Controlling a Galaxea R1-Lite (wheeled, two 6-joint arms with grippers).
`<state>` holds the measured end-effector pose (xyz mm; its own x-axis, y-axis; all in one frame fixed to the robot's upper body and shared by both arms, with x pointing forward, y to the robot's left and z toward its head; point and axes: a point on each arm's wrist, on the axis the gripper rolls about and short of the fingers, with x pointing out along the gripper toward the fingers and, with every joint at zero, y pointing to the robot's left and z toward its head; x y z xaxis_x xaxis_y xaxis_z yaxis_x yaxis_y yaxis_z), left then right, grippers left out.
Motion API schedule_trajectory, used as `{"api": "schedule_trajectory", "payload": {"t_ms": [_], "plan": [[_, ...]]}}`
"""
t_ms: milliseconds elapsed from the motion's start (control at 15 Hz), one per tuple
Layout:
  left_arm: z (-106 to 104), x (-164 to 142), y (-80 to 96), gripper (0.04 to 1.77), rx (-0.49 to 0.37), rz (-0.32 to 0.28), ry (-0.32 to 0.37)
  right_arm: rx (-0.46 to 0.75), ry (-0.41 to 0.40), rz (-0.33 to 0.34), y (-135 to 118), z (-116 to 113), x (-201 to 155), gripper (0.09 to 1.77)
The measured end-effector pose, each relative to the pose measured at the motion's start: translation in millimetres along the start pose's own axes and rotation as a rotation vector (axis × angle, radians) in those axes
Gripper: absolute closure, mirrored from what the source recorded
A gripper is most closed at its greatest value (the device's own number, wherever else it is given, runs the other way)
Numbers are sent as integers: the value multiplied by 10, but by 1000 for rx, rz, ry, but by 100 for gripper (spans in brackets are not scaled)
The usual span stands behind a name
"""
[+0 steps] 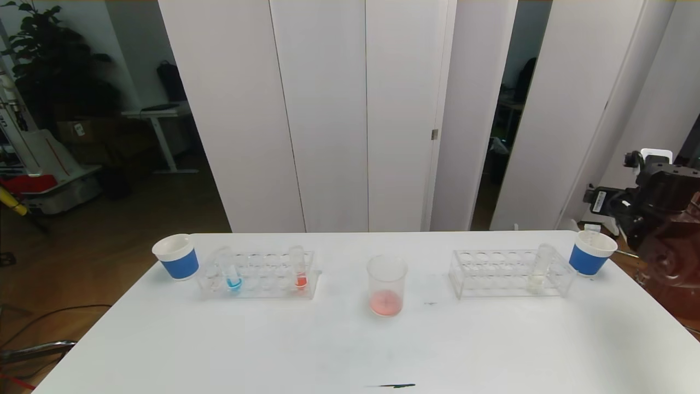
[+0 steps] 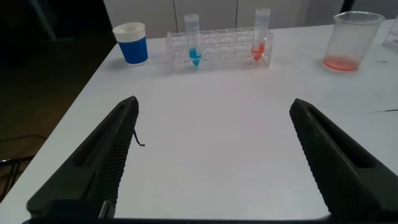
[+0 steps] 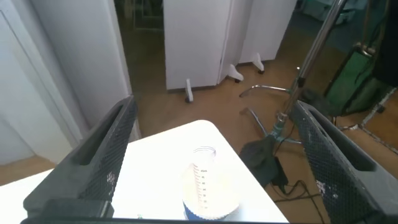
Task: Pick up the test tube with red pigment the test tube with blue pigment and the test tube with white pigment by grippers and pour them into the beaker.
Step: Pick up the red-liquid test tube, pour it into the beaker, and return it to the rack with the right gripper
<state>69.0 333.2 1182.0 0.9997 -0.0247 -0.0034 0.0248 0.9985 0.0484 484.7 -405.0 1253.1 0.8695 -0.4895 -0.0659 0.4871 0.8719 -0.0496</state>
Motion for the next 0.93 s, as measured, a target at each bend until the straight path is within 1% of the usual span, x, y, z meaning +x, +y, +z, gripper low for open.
{"api": "schedule_trajectory", "payload": {"t_ms": [133, 267, 400, 600, 800, 933], "plan": [[1, 0, 0, 7, 0, 0, 0, 3, 4, 30, -60, 196, -174, 11], [0, 0, 0, 7, 0, 0, 0, 13, -26, 58, -135, 390, -377, 11], [0, 0, 0, 7, 0, 1, 0, 24, -67, 124, -217, 575, -624, 11], [0, 0, 0, 7, 0, 0, 0, 36, -125, 197, -393, 845, -1121, 11], [0, 0, 0, 7, 0, 0, 0, 44, -183, 271, -613, 1099, -1727, 11], [0, 0, 0, 7, 0, 0, 0, 49, -223, 308, -778, 1237, -2186, 11]]}}
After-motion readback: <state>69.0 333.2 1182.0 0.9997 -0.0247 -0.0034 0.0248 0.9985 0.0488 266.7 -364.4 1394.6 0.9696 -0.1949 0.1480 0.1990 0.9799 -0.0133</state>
